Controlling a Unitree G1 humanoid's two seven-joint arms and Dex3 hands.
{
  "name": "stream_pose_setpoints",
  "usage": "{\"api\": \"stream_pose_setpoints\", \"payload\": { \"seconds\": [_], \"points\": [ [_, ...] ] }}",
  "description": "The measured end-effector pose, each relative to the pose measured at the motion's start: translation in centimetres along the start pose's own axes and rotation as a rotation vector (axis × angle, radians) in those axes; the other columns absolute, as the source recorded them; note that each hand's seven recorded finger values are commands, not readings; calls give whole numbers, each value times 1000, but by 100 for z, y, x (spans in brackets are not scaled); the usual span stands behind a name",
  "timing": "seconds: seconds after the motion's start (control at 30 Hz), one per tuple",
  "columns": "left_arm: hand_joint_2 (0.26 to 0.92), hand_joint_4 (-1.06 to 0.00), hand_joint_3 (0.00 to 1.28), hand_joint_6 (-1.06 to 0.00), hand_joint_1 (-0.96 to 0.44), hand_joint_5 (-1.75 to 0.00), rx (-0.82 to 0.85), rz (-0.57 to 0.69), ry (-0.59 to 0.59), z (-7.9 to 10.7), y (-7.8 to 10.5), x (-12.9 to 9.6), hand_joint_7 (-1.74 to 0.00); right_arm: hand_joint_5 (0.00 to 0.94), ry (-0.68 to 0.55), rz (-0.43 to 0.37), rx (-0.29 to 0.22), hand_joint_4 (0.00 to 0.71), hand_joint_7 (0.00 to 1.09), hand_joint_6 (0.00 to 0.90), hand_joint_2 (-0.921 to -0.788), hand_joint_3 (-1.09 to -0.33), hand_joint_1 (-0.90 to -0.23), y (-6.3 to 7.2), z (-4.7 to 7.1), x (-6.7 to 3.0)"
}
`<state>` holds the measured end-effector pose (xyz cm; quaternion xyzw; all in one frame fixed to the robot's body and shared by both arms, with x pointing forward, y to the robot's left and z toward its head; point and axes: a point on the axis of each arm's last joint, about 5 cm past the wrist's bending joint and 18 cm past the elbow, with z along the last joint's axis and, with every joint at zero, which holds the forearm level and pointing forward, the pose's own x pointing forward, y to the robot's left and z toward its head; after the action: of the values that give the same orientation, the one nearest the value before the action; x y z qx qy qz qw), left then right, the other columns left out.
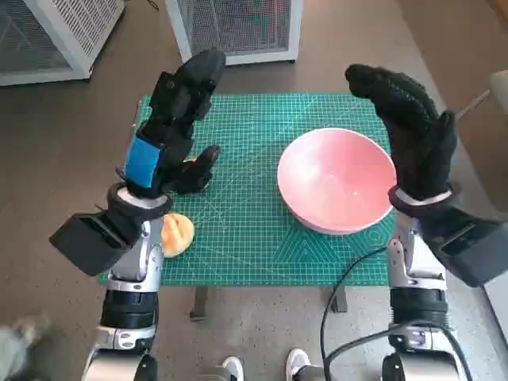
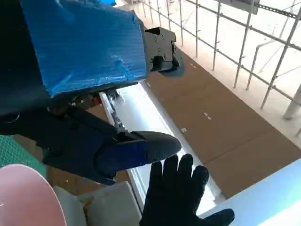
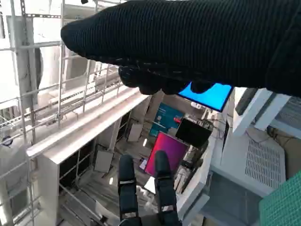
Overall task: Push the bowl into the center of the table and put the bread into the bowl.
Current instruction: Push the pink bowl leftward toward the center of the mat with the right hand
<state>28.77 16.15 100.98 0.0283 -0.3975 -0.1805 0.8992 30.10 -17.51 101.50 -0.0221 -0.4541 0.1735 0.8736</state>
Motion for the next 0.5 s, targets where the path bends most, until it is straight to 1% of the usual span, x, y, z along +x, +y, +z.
{"api": "stream_pose_setpoints", "payload": {
  "seconds": [0.5],
  "points": [
    [921, -145, 512, 1, -626, -86, -3, -1, 9, -4, -5, 2, -592, 1, 3, 3, 1, 207, 551, -1, -921, -661, -537, -1, -4, -3]
  ]
}}
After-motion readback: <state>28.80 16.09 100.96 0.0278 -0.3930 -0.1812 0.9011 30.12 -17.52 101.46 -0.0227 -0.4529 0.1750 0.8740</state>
